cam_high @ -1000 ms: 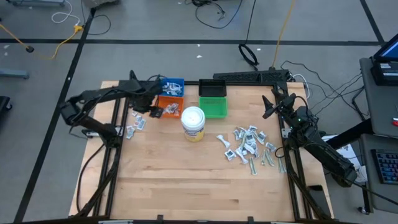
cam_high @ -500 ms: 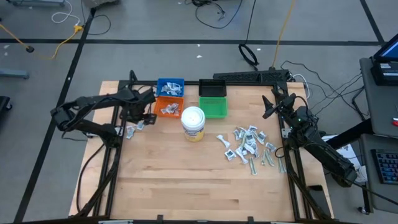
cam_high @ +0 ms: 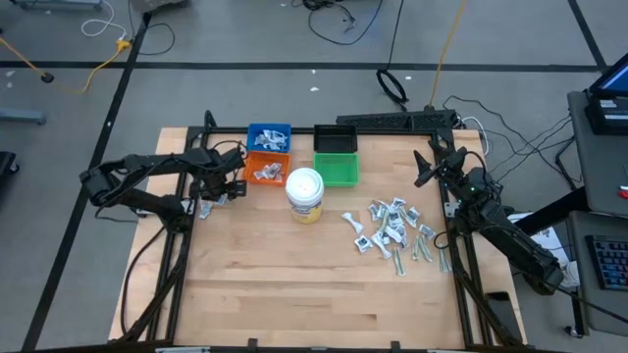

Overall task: Pick & Place First Aid Supplies
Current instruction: Put the orange ointment pack into the orange bin

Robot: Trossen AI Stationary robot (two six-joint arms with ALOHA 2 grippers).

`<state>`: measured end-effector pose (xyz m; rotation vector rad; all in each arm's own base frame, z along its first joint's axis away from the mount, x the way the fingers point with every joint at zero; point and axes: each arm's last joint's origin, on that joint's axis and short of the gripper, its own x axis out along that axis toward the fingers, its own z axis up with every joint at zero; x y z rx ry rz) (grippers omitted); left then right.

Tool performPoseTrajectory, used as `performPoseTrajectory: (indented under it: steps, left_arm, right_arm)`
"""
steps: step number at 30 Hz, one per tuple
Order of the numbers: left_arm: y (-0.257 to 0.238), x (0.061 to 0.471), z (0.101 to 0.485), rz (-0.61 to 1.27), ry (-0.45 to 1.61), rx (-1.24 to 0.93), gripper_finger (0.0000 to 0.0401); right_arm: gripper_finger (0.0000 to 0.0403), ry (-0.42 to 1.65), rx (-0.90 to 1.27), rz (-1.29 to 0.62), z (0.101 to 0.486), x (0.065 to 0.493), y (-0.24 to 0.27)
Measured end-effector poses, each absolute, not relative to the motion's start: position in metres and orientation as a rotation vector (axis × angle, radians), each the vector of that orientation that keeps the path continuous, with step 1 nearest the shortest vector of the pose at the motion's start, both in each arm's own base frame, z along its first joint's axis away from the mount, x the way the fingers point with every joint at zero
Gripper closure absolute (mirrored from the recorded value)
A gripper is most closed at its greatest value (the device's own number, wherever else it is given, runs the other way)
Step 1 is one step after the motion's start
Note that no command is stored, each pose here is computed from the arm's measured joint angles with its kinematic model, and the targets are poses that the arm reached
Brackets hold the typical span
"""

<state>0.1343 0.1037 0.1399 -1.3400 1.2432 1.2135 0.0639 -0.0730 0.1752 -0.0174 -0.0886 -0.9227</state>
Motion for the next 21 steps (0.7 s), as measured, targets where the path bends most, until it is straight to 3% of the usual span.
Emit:
performPoseTrajectory:
  steps: [7, 11, 16, 21]
  left_arm:
    - [0.1024, 0.1336, 0.139, 1.175, 1.265, -1.338, 0.0206]
    - [0.1023, 0.133, 0.1389, 1.166, 1.28, -1.311, 0.0267]
    - [0.1023, 0.1323, 0.1384, 1.184, 1.281, -1.301, 0.0373]
    - [0.1009, 0.1311, 0.1475, 1.196, 1.291, -1.315, 0.0391]
  right_arm:
    - [0.0129, -0.089, -0.017, -0.923, 0.1753, 0.0639, -0.073]
    - [0.0131, -0.089, -0.018, -0.923, 0.1753, 0.0639, -0.073]
    - [0.0132, -0.089, -0.018, -0.923, 0.1753, 0.0639, -0.073]
    - [0.0131, -0.089, -0.017, -0.923, 0.1752, 0.0639, -0.073]
